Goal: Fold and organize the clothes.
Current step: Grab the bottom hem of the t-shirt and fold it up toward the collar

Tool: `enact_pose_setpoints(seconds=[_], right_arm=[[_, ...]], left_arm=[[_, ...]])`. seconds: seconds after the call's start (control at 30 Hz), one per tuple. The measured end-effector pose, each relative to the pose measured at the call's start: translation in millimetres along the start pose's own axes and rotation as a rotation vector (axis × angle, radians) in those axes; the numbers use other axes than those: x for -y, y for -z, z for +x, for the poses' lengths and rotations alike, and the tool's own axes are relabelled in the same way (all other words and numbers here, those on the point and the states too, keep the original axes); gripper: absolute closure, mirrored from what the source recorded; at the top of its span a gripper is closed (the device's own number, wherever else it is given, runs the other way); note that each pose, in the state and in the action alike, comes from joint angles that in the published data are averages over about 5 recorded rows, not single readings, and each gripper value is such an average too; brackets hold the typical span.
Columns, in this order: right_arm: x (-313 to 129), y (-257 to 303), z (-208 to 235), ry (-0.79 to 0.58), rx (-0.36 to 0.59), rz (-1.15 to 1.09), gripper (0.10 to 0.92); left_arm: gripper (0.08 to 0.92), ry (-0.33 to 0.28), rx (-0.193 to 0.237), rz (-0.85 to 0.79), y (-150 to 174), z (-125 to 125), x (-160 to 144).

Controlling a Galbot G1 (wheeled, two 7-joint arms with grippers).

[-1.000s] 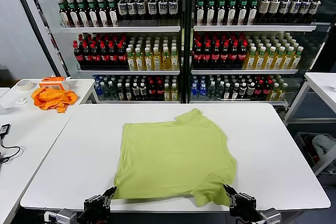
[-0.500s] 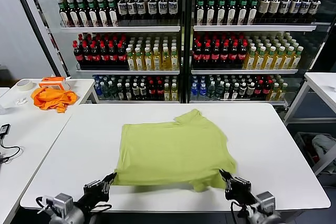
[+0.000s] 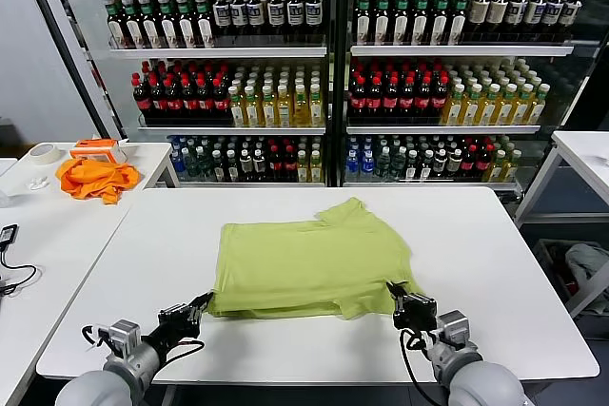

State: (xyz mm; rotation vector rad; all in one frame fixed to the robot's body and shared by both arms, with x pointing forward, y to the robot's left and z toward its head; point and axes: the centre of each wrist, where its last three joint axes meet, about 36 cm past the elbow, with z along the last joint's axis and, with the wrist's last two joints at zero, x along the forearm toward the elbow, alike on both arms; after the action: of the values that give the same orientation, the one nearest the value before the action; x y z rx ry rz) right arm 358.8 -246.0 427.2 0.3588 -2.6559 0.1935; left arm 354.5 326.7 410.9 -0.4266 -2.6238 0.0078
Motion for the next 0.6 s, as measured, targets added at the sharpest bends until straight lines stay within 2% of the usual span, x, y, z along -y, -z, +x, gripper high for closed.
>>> enact_pose_setpoints(seconds=[0.6], right_arm=[[3.1,-13.2,-17.8,-0.025,-0.020,-0.032,0.917]], left_arm=[[0.919,-0.005,-0.007,-0.013,7.0,-53.0,-18.9]])
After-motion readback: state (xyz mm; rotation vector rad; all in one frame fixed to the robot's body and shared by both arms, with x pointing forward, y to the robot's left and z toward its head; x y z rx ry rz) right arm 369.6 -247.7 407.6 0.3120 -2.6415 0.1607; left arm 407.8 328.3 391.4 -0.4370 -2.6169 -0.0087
